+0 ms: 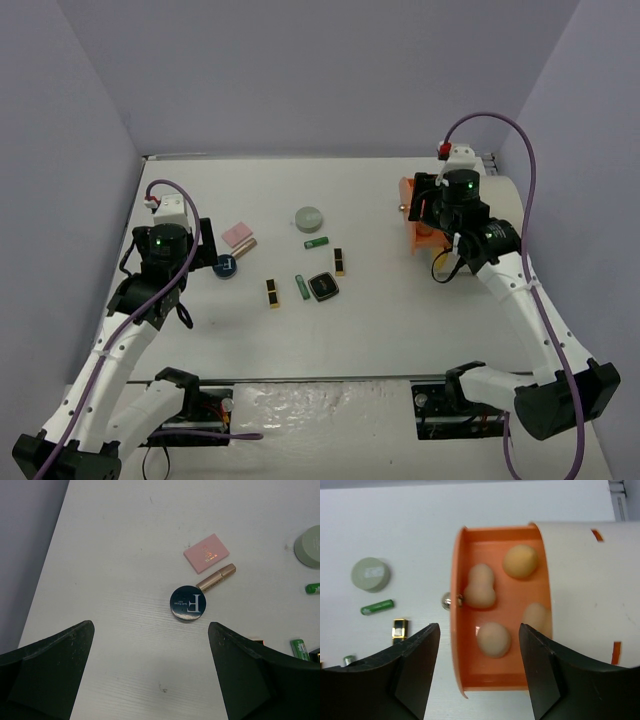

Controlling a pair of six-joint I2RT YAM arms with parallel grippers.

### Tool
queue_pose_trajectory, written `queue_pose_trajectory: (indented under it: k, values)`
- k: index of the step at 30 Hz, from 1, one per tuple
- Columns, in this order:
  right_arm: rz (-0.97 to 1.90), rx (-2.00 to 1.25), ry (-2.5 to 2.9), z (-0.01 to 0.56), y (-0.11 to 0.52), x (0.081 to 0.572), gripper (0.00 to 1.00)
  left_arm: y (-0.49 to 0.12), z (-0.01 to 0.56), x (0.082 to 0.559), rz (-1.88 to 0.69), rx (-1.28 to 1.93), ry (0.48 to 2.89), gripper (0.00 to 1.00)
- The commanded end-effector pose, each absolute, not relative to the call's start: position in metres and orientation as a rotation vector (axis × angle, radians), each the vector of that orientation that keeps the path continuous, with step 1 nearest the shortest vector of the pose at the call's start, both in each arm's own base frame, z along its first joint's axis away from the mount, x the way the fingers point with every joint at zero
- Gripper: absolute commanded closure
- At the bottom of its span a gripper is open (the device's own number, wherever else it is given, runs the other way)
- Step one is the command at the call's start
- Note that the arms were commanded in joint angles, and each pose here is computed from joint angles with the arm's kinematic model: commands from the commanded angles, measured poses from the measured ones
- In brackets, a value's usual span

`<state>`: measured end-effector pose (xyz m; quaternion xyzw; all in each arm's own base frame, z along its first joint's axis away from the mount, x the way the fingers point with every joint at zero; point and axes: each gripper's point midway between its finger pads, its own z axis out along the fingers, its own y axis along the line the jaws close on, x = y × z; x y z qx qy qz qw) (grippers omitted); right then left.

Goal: Organize the makeup

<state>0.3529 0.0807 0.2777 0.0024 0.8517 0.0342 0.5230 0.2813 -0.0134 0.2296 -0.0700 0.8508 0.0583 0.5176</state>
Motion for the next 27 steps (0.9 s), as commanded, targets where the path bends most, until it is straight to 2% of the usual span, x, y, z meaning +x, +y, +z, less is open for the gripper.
queue_pose_trajectory:
  k: [1,5,10,16,27]
  values:
    - [0.231,-0.113,1.884,0.338,0.125,0.376,0.39,-0.015,0.249,0.289,0.11,-0.197,1.984,0.03]
    - [0.217,-0.173,1.901,0.334,0.164,0.386,0.39,-0.013,0.249,0.289,0.12,-0.201,1.985,0.03]
    - [0.19,-0.136,1.978,0.302,0.18,0.405,0.39,-0.013,0.249,0.289,0.122,-0.202,1.984,0.03]
    - [0.041,-0.025,2.034,0.268,0.162,0.418,0.39,-0.013,0.25,0.289,0.117,-0.2,1.984,0.03]
    - [-0.081,0.095,2.065,0.248,0.122,0.426,0.39,-0.014,0.25,0.289,0.113,-0.198,1.982,0.03]
